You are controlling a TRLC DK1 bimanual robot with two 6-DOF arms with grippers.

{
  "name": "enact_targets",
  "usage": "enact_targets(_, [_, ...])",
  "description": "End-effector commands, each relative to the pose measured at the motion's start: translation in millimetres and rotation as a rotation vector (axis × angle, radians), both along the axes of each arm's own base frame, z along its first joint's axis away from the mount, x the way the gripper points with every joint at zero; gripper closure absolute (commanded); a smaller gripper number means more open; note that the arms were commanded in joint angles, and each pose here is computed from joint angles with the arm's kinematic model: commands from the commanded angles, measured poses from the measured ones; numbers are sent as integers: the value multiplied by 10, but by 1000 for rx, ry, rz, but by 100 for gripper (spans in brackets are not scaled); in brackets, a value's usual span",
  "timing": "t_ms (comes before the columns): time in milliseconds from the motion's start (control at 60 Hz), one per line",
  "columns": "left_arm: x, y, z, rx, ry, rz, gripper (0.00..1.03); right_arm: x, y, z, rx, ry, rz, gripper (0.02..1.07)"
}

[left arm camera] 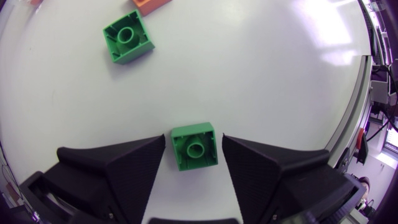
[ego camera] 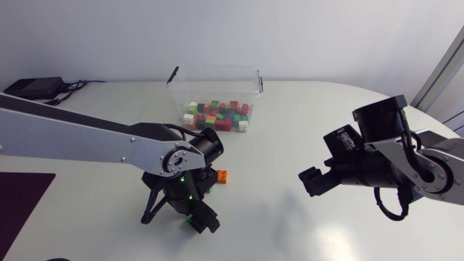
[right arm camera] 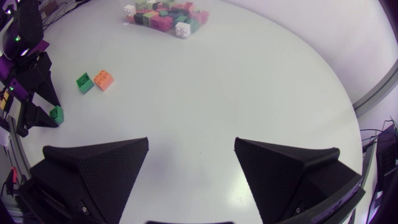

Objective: Place the duplo bricks in the container

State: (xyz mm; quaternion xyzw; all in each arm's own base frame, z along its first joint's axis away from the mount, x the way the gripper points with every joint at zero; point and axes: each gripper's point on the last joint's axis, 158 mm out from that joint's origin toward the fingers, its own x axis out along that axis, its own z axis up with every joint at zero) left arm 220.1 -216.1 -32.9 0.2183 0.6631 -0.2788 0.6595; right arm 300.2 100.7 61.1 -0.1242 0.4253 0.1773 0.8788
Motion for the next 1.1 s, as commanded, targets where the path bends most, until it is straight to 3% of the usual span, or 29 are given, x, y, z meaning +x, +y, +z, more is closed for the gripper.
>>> enact_targets(0, [26,28,-23,11,-1,39,52,67,51,53,1,-20,19,7])
enact_targets(383, [20,165,-53,43,7,54,76,76,160,74,-13,-24,68,7])
enact_targets(517, [53,144,217,19,-22,-2,76,6,376,28,-14,14,138,7])
enact_targets(583, [109,109,445,-12,-62,-31,76,-57,579,12,11,27,218,7])
enact_targets(683, [229,92,713,-61,-130,-48,76,-101,813,-69,-47,26,358,7])
enact_targets(1000, [627,292,1289,-162,-285,-17,76,-5,1184,-588,-160,168,548,7])
enact_targets(1083, [755,360,1404,-177,-319,-3,76,41,1311,-631,-147,180,598,7])
